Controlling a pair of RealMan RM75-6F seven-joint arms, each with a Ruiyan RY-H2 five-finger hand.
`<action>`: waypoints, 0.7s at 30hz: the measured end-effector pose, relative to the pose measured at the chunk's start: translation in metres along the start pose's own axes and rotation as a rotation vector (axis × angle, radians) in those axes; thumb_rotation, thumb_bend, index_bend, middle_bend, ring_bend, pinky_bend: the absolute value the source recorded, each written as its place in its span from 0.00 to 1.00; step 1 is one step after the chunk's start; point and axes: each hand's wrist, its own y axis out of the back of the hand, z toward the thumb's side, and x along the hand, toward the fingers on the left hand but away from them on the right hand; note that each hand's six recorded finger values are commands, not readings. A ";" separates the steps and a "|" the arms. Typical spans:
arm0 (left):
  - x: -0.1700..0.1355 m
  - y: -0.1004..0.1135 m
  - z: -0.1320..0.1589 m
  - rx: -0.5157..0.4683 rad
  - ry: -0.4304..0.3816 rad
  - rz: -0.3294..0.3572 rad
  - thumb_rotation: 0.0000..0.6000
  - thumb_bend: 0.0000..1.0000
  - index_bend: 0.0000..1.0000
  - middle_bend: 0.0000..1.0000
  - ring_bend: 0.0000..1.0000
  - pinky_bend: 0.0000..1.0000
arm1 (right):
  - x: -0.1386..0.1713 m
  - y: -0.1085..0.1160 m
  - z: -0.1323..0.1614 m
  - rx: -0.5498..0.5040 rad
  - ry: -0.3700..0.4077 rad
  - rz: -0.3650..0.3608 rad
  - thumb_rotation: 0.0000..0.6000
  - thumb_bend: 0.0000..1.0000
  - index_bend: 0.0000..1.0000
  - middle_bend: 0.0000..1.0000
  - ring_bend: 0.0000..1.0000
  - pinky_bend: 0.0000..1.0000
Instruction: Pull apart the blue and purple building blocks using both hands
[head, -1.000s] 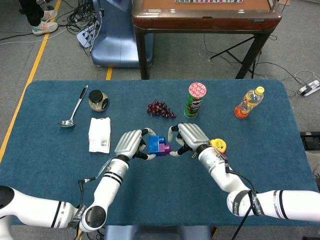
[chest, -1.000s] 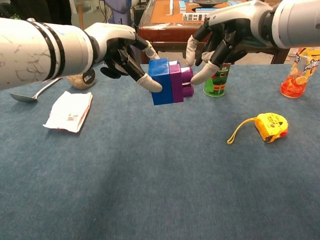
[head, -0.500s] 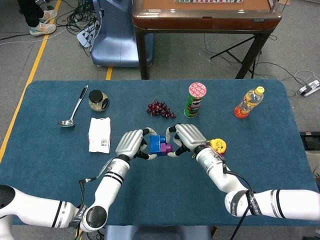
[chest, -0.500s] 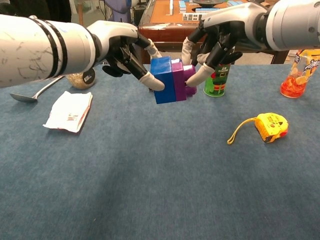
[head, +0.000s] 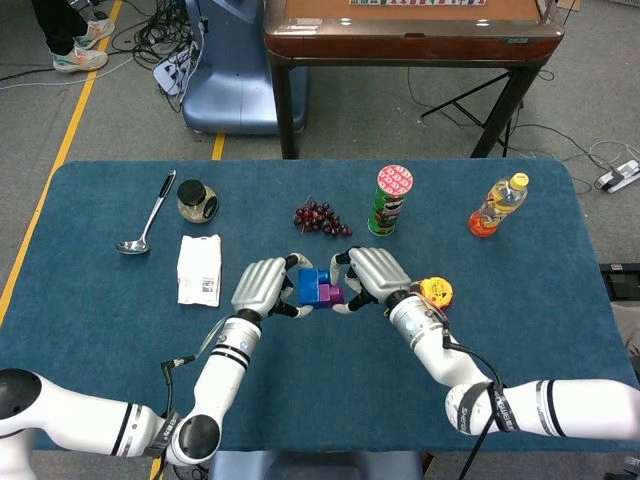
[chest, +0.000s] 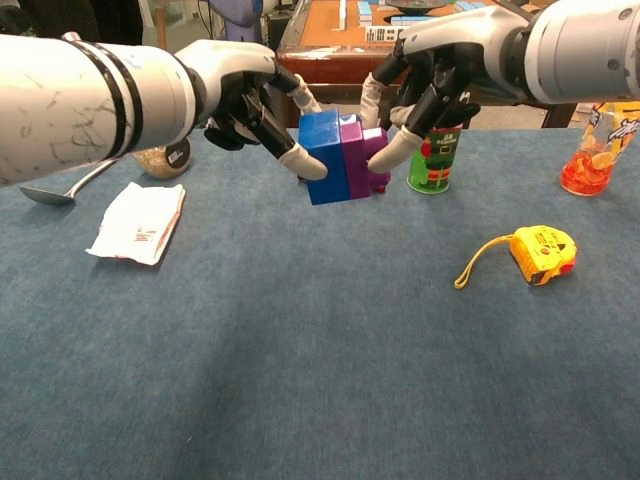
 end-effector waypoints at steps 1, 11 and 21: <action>0.000 0.000 0.000 0.003 0.002 0.004 1.00 0.48 0.59 1.00 1.00 1.00 | 0.000 0.000 0.000 -0.003 0.000 -0.001 1.00 0.00 0.55 1.00 1.00 1.00; 0.001 -0.003 0.003 0.021 0.001 0.014 1.00 0.48 0.59 1.00 1.00 1.00 | -0.001 0.000 -0.003 -0.011 -0.004 -0.004 1.00 0.10 0.58 1.00 1.00 1.00; 0.000 -0.005 0.003 0.032 -0.001 0.017 1.00 0.48 0.59 1.00 1.00 1.00 | -0.002 -0.001 -0.005 -0.006 -0.008 0.000 1.00 0.25 0.63 1.00 1.00 1.00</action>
